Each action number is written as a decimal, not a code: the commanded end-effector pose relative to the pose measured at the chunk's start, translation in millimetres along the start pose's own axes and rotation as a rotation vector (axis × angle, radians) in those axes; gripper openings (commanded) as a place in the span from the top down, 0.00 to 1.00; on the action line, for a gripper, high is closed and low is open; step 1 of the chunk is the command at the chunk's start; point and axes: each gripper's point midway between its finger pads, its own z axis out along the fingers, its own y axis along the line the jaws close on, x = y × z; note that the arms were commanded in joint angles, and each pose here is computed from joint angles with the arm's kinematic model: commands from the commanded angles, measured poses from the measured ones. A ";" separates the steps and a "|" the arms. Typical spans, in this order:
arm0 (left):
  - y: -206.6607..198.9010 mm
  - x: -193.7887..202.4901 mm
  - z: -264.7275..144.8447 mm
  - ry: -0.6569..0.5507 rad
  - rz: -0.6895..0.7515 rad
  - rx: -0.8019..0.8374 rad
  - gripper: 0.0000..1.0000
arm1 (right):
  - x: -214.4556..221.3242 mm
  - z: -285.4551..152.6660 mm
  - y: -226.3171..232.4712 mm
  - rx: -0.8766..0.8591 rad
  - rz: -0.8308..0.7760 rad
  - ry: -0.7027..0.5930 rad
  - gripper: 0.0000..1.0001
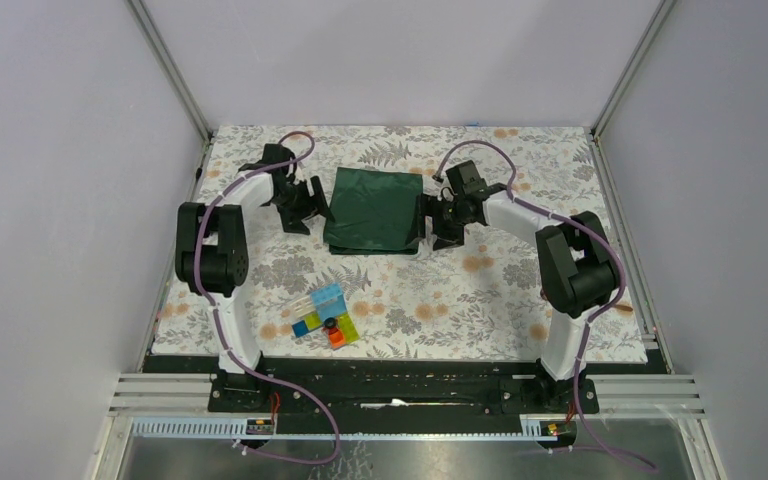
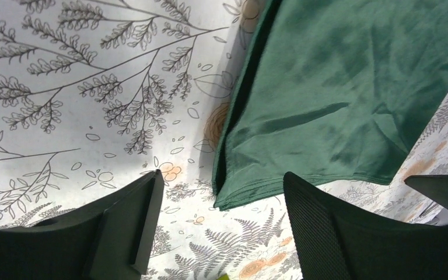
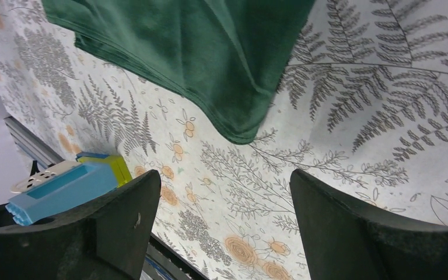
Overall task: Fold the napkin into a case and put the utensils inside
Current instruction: Smooth out the square-folded napkin at the center of the board.
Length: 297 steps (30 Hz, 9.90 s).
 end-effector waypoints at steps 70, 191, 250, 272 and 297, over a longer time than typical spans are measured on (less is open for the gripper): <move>-14.3 51.7 11.7 0.089 0.086 0.103 1.00 | -0.3 -2.3 25.8 -0.155 -0.002 -0.035 0.10; -62.3 -42.3 49.2 -0.016 0.031 0.277 0.09 | -156.9 -9.6 -59.8 -0.043 0.113 -0.234 0.05; -70.1 40.9 26.5 -0.050 -0.218 0.292 0.74 | -39.8 5.6 -73.0 -0.169 0.660 -0.236 0.53; -59.1 43.9 28.2 -0.050 -0.227 0.282 0.97 | -42.1 18.2 -70.3 -0.198 0.682 -0.219 0.66; -55.6 47.6 32.3 -0.032 -0.246 0.306 1.00 | -38.3 19.7 -59.0 -0.205 0.674 -0.212 0.72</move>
